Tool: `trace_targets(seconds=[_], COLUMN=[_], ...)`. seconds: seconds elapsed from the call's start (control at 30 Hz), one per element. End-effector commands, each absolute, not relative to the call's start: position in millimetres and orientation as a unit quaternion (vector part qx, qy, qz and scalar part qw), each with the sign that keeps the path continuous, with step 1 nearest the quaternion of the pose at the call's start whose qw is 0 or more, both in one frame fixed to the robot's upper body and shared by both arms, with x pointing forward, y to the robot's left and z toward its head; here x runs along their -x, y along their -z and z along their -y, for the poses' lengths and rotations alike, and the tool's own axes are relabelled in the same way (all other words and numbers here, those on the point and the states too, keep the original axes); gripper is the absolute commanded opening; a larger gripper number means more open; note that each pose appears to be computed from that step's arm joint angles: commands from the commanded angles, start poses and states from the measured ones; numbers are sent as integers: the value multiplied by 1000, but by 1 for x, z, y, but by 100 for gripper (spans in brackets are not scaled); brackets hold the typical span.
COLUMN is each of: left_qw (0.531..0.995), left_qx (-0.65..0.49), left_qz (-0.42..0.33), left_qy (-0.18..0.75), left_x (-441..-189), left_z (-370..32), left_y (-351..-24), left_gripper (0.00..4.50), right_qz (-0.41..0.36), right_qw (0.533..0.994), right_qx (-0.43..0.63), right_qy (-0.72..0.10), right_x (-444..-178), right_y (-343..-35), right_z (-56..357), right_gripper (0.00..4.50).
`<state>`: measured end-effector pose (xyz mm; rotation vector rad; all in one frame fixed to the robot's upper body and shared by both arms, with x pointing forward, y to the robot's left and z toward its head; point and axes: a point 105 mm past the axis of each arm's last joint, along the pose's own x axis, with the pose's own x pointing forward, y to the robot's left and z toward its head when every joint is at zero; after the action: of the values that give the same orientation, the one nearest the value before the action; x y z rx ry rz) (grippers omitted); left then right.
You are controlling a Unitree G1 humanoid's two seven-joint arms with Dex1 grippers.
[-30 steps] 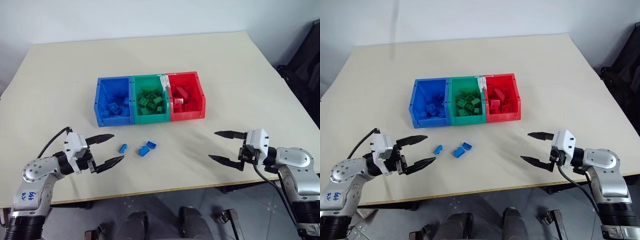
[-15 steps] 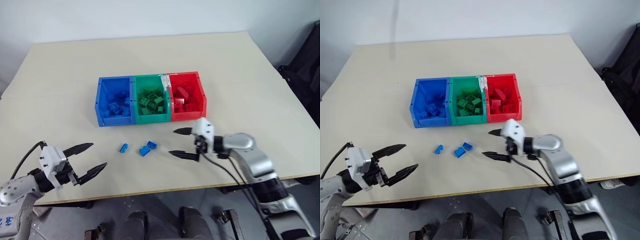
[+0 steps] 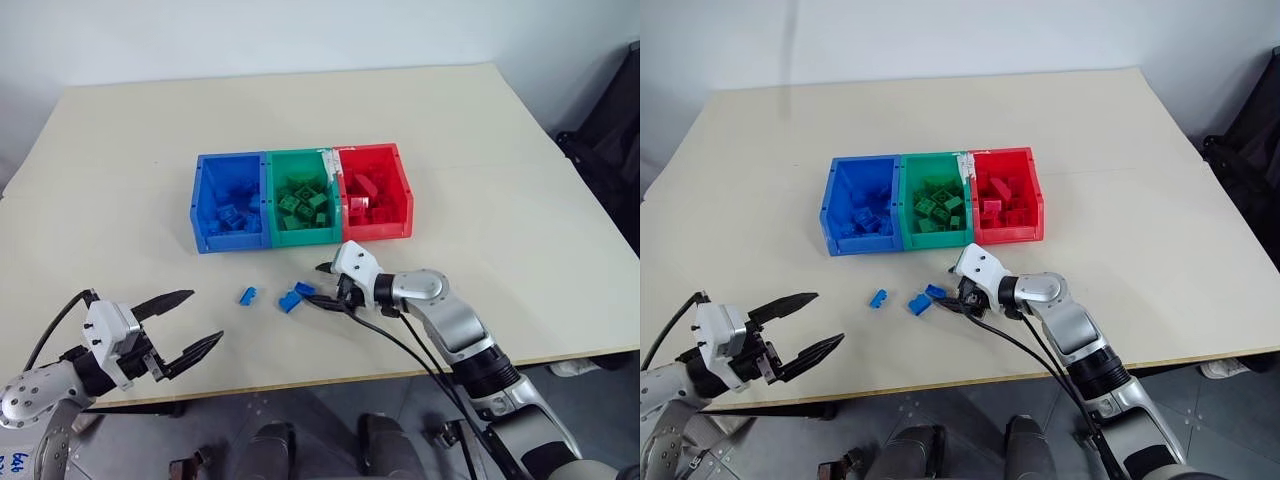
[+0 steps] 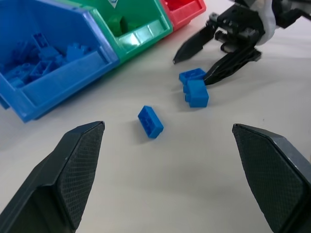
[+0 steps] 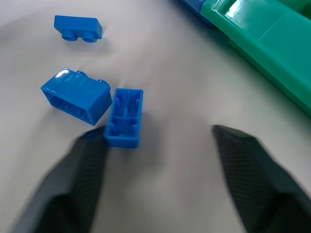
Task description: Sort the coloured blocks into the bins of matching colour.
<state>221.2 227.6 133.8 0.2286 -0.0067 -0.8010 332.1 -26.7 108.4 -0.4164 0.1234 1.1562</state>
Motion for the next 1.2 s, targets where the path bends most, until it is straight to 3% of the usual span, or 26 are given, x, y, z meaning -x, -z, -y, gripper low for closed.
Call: trace_targets(seconds=[0.03, 0.23, 0.6, 0.7, 0.97, 1.2], left_qw=[909, 902, 911, 912, 913, 912], left_qx=[-110, -93, -94, -96, -99, -101], left_qz=[24, 28, 27, 28, 26, 27], left_qy=[402, 421, 401, 398, 396, 397], left_x=[-221, -223, -222, -222, -222, -224], left_z=[-221, -213, -217, -217, -218, -218], left_y=[-144, -147, -142, -142, -141, -143], left_gripper=[450, 450, 450, 450, 450, 450], right_qz=[-43, -37, -29, -49, -46, -51], right_qw=[814, 809, 822, 807, 787, 786], right_qx=[194, 191, 178, 171, 175, 199], right_qy=[-546, -555, -541, -563, -590, -584], right_x=[-329, -323, -335, -328, -320, -324], right_y=[-116, -117, -136, -135, -134, -121], right_z=[22, 18, 24, 25, 20, 7], right_gripper=[206, 5, 5, 60, 335, 335])
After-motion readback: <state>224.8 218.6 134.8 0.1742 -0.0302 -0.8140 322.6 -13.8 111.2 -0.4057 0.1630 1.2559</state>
